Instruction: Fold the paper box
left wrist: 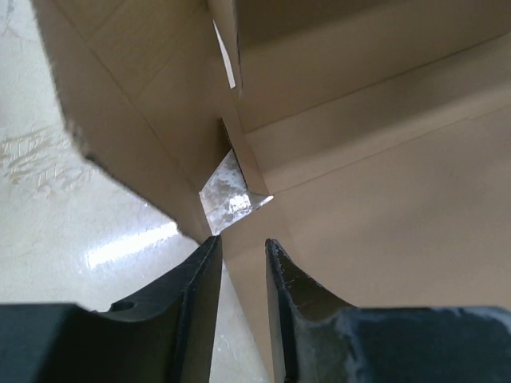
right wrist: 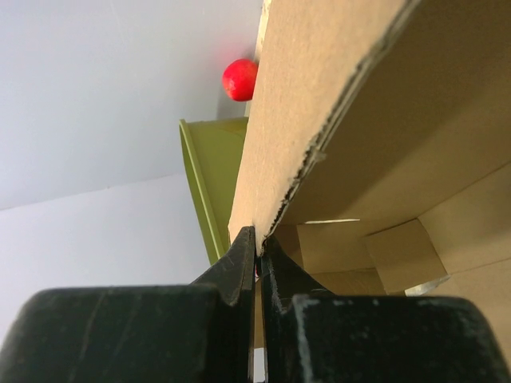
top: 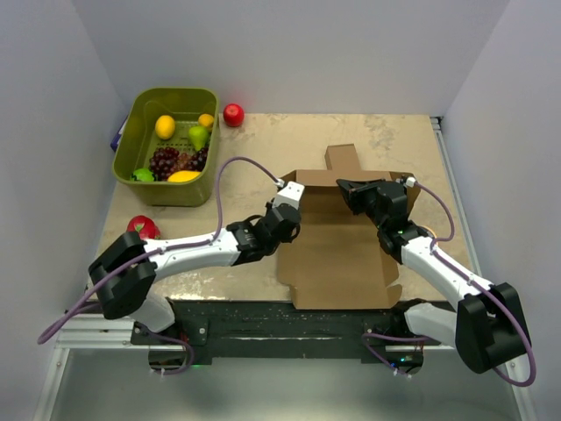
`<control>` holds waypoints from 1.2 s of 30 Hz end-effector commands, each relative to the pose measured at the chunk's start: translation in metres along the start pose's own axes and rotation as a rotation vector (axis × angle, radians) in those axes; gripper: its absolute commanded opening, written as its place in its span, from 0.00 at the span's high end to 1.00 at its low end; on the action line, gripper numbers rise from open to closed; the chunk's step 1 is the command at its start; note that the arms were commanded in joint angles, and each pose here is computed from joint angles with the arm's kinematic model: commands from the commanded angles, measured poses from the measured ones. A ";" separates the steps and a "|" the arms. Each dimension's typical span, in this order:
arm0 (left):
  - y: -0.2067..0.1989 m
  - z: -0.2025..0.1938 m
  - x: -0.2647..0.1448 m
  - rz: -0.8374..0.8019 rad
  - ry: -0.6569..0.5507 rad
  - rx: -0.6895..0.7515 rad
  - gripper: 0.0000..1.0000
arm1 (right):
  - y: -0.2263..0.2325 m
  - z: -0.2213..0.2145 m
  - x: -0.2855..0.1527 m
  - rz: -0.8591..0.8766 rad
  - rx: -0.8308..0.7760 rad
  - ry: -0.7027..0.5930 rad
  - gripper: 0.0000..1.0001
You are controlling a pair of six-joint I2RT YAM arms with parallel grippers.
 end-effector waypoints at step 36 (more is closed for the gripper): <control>0.018 0.063 -0.017 -0.157 -0.156 -0.100 0.22 | -0.051 -0.008 -0.003 -0.189 -0.114 0.042 1.00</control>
Point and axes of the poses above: each gripper's point midway between its finger pads, its own x axis out along the fingers, its own y axis along the line the jaws close on, z = x × y, the point moved 9 cm from there along -x, back along the fingers, and after that the axes turned 4 degrees about -x, right-handed, at the moved point
